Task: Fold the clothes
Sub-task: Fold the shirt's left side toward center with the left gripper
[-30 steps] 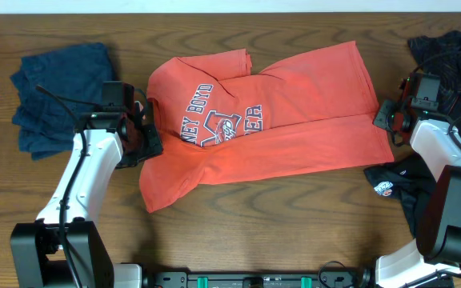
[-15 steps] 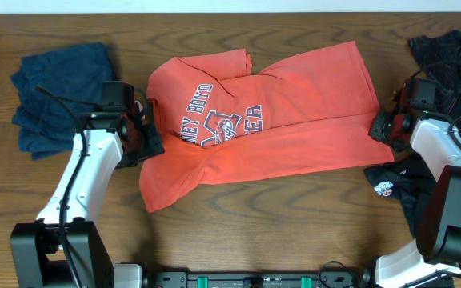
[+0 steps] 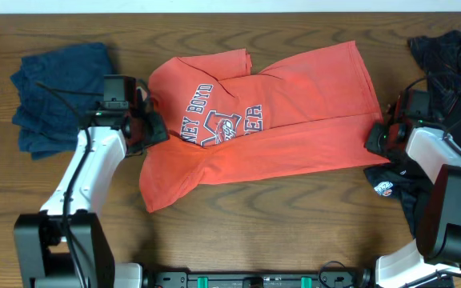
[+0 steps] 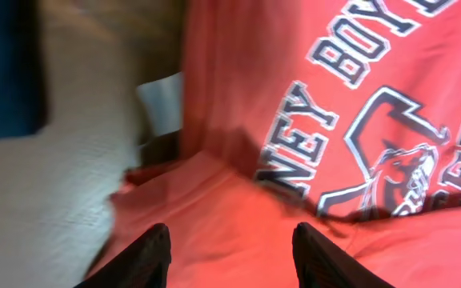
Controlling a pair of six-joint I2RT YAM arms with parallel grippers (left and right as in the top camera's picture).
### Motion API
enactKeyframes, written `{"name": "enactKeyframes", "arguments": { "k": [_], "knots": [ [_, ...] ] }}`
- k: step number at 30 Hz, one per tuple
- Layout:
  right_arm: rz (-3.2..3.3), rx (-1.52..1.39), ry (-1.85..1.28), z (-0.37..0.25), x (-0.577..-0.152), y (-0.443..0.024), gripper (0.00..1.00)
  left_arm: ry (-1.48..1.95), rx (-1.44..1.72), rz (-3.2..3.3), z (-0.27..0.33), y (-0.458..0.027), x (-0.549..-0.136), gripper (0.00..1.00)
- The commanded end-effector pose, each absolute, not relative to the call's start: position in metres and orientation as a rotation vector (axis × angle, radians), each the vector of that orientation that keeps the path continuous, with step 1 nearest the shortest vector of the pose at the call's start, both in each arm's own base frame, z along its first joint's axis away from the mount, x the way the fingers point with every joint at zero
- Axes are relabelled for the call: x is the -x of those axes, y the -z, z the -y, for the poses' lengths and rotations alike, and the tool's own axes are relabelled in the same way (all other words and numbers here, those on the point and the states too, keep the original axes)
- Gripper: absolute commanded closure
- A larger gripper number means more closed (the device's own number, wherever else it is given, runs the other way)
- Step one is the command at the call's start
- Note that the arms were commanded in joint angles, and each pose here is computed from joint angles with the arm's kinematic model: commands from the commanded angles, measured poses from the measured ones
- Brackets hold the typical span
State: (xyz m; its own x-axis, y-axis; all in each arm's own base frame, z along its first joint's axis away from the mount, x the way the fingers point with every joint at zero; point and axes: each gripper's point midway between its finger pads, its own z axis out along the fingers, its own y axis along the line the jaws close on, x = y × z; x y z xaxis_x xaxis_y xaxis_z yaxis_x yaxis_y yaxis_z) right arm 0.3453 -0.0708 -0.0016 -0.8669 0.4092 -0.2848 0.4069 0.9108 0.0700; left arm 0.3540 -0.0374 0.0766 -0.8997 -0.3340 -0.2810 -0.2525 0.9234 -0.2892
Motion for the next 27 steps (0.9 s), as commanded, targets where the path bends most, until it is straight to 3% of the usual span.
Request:
{"name": "enactKeyframes", "arguments": {
  "k": [1,12,27],
  "knots": [
    [-2.791,-0.599,0.001,0.07,-0.339,0.005,0.78,0.397,0.383,-2.764,0.056,-0.069,-0.357,0.49],
    [-2.792,-0.599,0.001,0.07,-0.339,0.005,0.77,0.287,0.432,-2.867,0.064,-0.031,-0.35,0.48],
    [-2.8,-0.6,0.001,0.07,-0.337,0.006,0.77,0.24,0.423,-2.905,0.068,-0.012,-0.348,0.5]
  ]
}}
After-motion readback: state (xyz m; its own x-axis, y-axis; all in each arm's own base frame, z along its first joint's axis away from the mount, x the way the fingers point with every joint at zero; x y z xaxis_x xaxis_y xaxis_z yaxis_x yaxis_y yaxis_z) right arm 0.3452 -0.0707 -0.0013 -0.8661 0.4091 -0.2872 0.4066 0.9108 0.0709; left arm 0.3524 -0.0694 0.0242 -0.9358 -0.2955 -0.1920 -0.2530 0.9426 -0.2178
